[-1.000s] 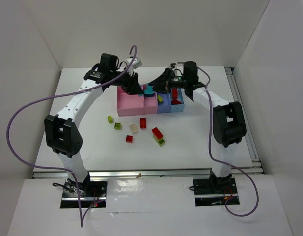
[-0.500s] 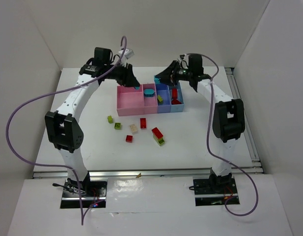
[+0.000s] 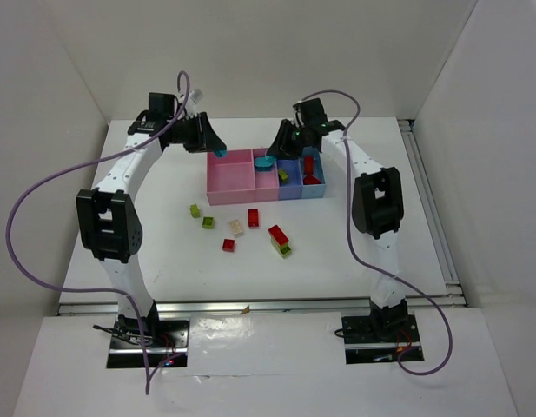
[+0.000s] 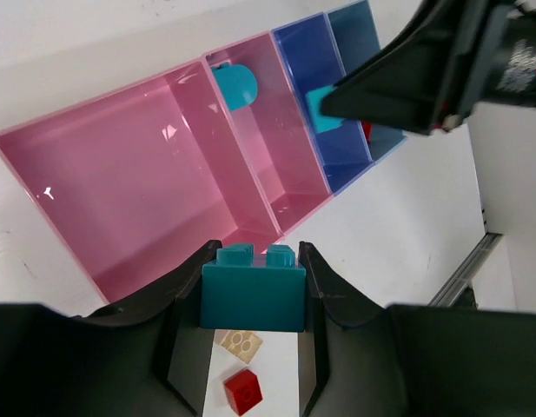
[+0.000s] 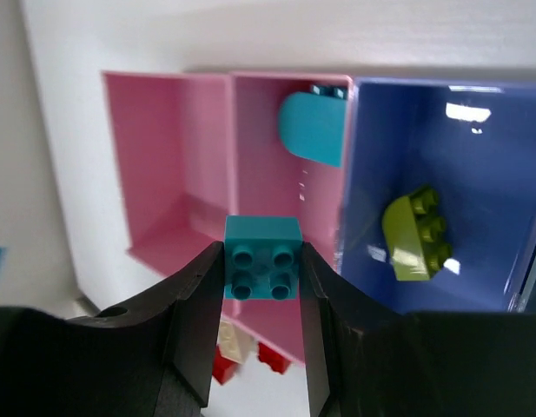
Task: Sort the legos into containers by color
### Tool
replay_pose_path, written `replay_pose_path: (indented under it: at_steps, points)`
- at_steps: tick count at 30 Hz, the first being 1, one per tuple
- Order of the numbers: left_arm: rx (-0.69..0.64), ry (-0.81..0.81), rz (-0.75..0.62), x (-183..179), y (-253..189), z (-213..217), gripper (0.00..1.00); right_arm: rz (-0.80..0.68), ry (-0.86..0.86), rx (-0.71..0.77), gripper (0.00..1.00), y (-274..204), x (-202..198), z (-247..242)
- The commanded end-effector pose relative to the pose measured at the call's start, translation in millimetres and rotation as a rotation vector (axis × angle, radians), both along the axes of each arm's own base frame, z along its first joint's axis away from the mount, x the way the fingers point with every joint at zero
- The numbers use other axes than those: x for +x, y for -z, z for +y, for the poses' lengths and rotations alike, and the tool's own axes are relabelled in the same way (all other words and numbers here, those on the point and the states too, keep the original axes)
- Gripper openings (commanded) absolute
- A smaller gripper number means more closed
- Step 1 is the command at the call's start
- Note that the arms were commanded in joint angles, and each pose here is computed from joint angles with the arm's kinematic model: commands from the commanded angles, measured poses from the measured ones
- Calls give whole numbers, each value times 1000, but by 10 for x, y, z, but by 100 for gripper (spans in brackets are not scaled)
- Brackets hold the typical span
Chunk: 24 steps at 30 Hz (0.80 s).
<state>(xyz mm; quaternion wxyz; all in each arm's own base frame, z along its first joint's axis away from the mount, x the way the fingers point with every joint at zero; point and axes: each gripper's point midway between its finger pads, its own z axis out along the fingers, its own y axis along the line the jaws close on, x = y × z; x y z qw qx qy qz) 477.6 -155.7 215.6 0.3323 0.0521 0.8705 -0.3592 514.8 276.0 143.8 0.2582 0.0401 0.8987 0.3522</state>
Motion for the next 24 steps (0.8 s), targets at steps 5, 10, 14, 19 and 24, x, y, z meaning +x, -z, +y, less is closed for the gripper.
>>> replay_pose_path:
  at_steps: [5, 10, 14, 19, 24]
  points:
    - [-15, -37, -72, 11, -357, -163, 0, -14, -64, -116, 42, 123, -29, 73]
    - [-2, -17, -57, 13, -279, -316, 0, -34, -65, -133, 74, 6, -42, 85]
    - [0, 27, -40, -10, -213, -540, 0, -90, -34, -130, 69, -296, -38, -18]
    - [8, 72, -37, -51, -169, -870, 0, -195, 61, -145, 61, -849, -168, -390]
    - [51, 58, -4, 59, 107, -1178, 0, -188, 204, -259, 62, -827, -428, -925]
